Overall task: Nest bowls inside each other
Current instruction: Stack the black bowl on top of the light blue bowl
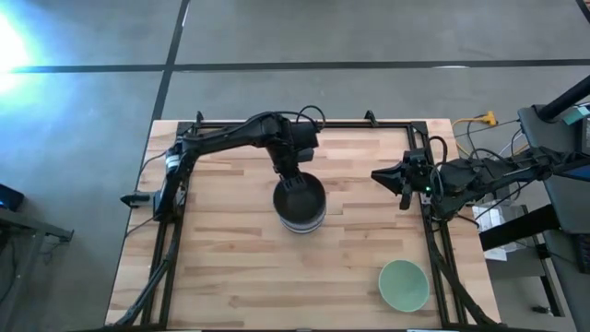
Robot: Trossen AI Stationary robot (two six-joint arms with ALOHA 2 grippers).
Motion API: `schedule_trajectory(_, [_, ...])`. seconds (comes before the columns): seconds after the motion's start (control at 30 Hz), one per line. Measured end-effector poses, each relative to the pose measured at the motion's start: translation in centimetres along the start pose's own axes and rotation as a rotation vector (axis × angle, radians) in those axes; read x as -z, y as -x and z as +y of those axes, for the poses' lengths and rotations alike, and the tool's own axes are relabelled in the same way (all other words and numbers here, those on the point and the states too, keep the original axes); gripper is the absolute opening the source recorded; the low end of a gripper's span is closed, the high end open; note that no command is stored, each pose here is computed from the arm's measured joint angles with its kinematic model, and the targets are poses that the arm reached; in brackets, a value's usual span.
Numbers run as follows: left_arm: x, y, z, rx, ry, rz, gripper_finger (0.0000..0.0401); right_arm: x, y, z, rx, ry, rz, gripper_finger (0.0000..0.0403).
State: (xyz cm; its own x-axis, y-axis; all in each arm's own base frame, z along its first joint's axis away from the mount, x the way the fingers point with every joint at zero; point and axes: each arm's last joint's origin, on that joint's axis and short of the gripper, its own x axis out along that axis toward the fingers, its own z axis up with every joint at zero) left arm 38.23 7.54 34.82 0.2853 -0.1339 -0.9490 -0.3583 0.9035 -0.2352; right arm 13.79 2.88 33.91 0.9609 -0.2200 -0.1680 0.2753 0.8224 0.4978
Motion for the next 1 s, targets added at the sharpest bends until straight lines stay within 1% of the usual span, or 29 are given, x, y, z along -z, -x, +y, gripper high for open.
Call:
schedule_trajectory(0.1, [0.1,-0.2,0.3,-0.023,0.001,0.011,0.0,0.0,0.0,0.0,0.0,0.0,0.0,0.0058])
schedule_trajectory(0.37, [-0.5,-1.1,0.4,-0.014,-0.017,-0.026,0.0,0.0,0.0,0.0,0.001,0.005,0.0,0.0058])
schedule_trajectory(0.57, [-1.2,-3.2,0.6,-0.007,-0.004,0.036,0.0,0.1,-0.1,0.0,0.003,0.009,0.002,0.0058])
schedule_trajectory(0.7, [-1.3,-4.0,0.6,0.007,0.004,0.073,0.0,0.2,-0.3,0.1,0.005,0.004,0.011,0.0058])
schedule_trajectory(0.9, [-1.3,-3.9,0.6,0.009,-0.003,0.079,0.0003,0.6,-0.8,0.3,0.011,0.004,0.034,0.0058])
schedule_trajectory(1.0, [-1.3,-3.5,0.5,0.001,-0.029,0.073,0.0026,0.9,-1.2,0.4,0.017,0.009,0.049,0.0058])
